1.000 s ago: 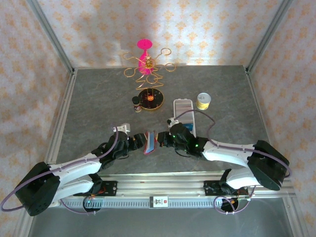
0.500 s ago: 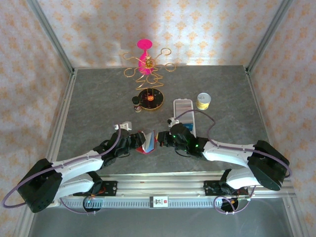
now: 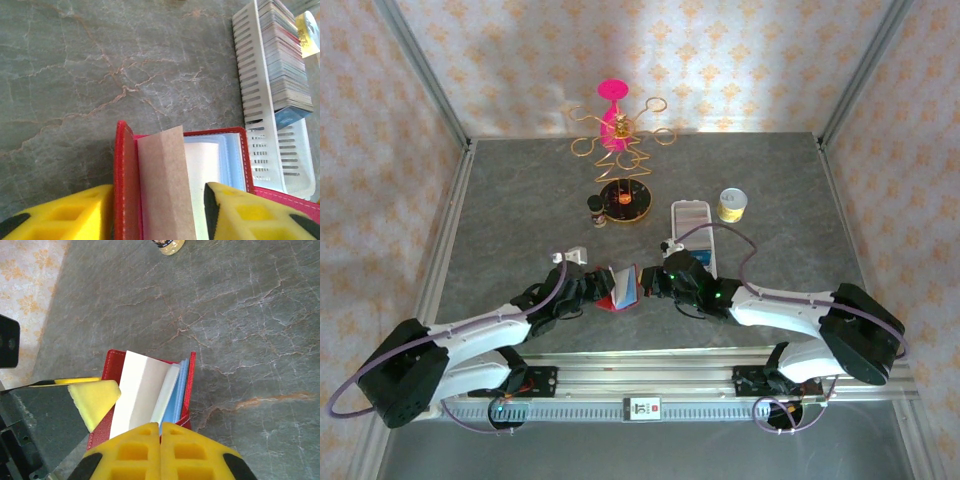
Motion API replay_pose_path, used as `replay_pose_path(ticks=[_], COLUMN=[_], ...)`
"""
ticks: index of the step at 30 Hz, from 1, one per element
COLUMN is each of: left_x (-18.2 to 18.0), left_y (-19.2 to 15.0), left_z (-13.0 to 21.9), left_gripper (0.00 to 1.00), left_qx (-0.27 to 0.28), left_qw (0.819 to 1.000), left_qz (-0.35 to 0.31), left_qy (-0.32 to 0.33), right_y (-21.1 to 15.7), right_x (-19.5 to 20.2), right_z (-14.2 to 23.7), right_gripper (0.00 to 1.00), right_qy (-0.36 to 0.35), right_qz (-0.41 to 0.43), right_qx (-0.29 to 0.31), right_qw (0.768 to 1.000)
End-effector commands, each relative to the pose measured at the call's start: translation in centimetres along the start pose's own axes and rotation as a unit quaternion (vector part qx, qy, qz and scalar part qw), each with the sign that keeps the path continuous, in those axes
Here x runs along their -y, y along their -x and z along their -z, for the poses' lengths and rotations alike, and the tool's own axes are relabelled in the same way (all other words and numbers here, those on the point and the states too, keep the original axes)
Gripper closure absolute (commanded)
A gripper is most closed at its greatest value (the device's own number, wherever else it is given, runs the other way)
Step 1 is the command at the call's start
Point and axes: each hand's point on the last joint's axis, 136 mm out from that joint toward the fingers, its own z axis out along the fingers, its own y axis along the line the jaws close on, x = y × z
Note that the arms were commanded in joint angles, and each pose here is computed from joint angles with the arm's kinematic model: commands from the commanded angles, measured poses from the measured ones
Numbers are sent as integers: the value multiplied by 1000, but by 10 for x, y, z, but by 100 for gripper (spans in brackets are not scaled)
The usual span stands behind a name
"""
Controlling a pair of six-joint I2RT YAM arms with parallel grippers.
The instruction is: Put the credit cards into the card holder
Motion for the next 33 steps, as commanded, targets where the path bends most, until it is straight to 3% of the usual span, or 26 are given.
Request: replay_pose_path(ticks=[1, 12, 20, 26, 33], left_x=[-1, -27, -35, -34, -34], left_y=[0, -6, -13, -16, -19], left_z=[-1, -5, -6, -6, -6], left_gripper=[49, 73, 88, 91, 92], left_qx=[2, -3, -12, -18, -23], left_qw=[1000, 998, 997, 997, 997], left_qz=[-11, -26, -33, -36, -36], left_qy=[5, 64, 70, 64, 59], right_y=[-1, -3, 4, 4, -31], right_x=[8, 36, 28, 16, -7], right_z=[1, 5, 21, 39, 20], right_gripper=[100, 100, 69, 65, 58], right_qy=[-15, -76, -79, -56, 1], right_qz=[-4, -4, -3, -4, -22], right_qx=[5, 17, 16, 10, -41], right_qw=[1000, 997, 997, 998, 999])
